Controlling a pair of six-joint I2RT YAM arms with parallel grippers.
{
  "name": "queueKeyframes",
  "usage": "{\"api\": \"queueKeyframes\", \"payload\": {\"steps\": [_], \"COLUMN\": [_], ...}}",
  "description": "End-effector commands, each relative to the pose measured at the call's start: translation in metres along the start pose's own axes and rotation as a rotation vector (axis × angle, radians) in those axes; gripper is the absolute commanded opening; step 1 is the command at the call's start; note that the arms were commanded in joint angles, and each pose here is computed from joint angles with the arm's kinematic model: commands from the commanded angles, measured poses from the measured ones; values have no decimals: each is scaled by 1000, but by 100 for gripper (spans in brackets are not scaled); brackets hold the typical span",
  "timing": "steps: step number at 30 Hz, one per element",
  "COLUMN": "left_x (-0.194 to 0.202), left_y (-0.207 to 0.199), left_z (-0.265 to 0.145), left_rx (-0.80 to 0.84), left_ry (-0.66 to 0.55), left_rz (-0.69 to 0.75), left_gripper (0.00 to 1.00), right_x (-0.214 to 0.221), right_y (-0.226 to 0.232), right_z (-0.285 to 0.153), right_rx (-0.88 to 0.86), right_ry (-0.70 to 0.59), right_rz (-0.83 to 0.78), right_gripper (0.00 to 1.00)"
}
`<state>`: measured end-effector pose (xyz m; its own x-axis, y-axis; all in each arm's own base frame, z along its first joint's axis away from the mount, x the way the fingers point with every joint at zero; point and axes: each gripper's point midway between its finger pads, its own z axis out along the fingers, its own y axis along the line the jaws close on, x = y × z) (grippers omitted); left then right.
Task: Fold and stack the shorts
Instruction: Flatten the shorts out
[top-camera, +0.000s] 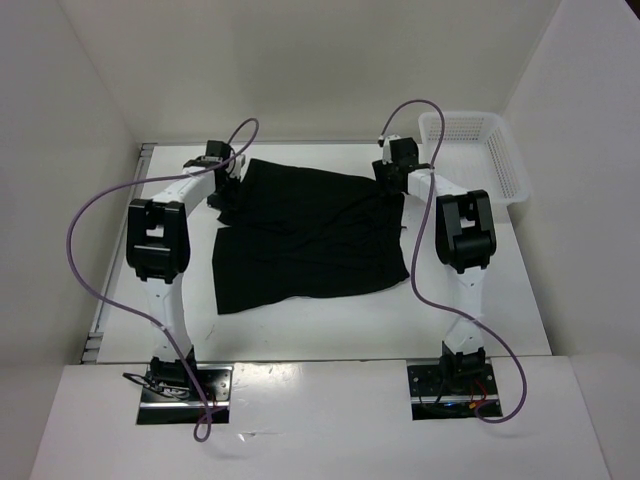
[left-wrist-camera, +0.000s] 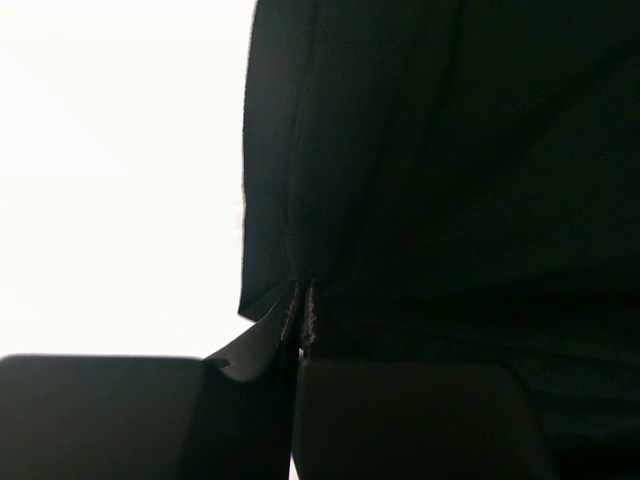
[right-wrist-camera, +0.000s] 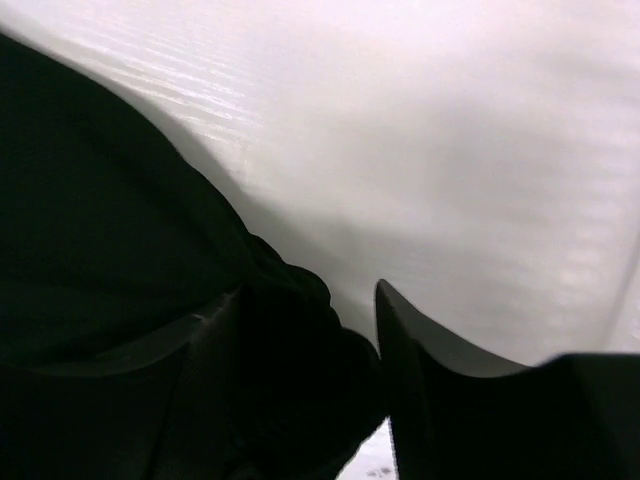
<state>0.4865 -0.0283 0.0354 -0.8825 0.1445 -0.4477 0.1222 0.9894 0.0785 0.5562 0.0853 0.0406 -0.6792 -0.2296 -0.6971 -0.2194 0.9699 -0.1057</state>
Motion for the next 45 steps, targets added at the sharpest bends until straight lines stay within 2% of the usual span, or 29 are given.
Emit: {"api": "queueKeyframes", "payload": {"steps": [1,2,3,4,5,7,9,12,13,17,18,21,22,24,27,29,34,37,40,42,43,44,45], "left_x": [11,17,22,24,28,13,-27,-80,-113,-156,-151,-168,-163,-175,-174,-187,-179,-172,-163,-161,-157,-157,-157], "left_y": [3,-1,-2,-2,-2,-1,0,-2,-3,-12,-21,-29,-31,-34,-30,-26,-24,-28,-41,-43,-51,-51,-51], "left_z": [-21,-19,-18,-18,-17,-26,-39,-43,-46,-23,-2,11,32,36,66,59,74,85,93,97,100,100,100], "left_rx": [-26,-21,-20,-19,-19,-21,-17,33,48,98,107,124,125,107,72,50,33,78,124,134,141,141,141], "left_ry": [6,21,33,42,51,17,-79,-196,-267,-351,-325,-364,-349,-384,-385,-425,-401,-384,-356,-354,-337,-337,-337], "left_rz": [8,17,18,19,20,17,11,2,3,11,20,30,30,36,29,24,21,24,39,40,49,49,49], "left_gripper": [1,1,6,14,27,46,47,54,56,58,59,59,62,62,67,69,70,70,65,47,37,22,0], "right_x": [-12,-10,-7,-7,-7,-2,-4,-5,-5,-3,-7,-6,-2,-1,-1,1,14,22,26,28,28,28,28], "right_y": [-3,-3,-2,-2,-3,5,4,8,8,9,8,7,8,8,7,9,13,16,16,16,21,19,17], "right_z": [9,9,11,11,11,12,11,11,11,10,7,2,2,-2,-8,-11,-13,-12,-10,-10,-10,-11,-11], "right_rx": [27,27,25,25,25,4,4,7,7,19,20,20,19,18,18,6,-19,-31,-32,-33,-39,-27,-19], "right_ry": [-14,-4,8,8,8,30,30,30,30,40,31,31,40,47,44,52,81,101,110,119,118,119,120], "right_rz": [15,24,23,23,13,-5,-14,-30,-30,-56,-55,-64,-65,-65,-65,-75,-85,-86,-87,-87,-94,-95,-104], "right_gripper": [59,59,60,62,62,64,65,65,65,65,65,65,65,65,65,65,65,61,57,49,39,33,26]}}
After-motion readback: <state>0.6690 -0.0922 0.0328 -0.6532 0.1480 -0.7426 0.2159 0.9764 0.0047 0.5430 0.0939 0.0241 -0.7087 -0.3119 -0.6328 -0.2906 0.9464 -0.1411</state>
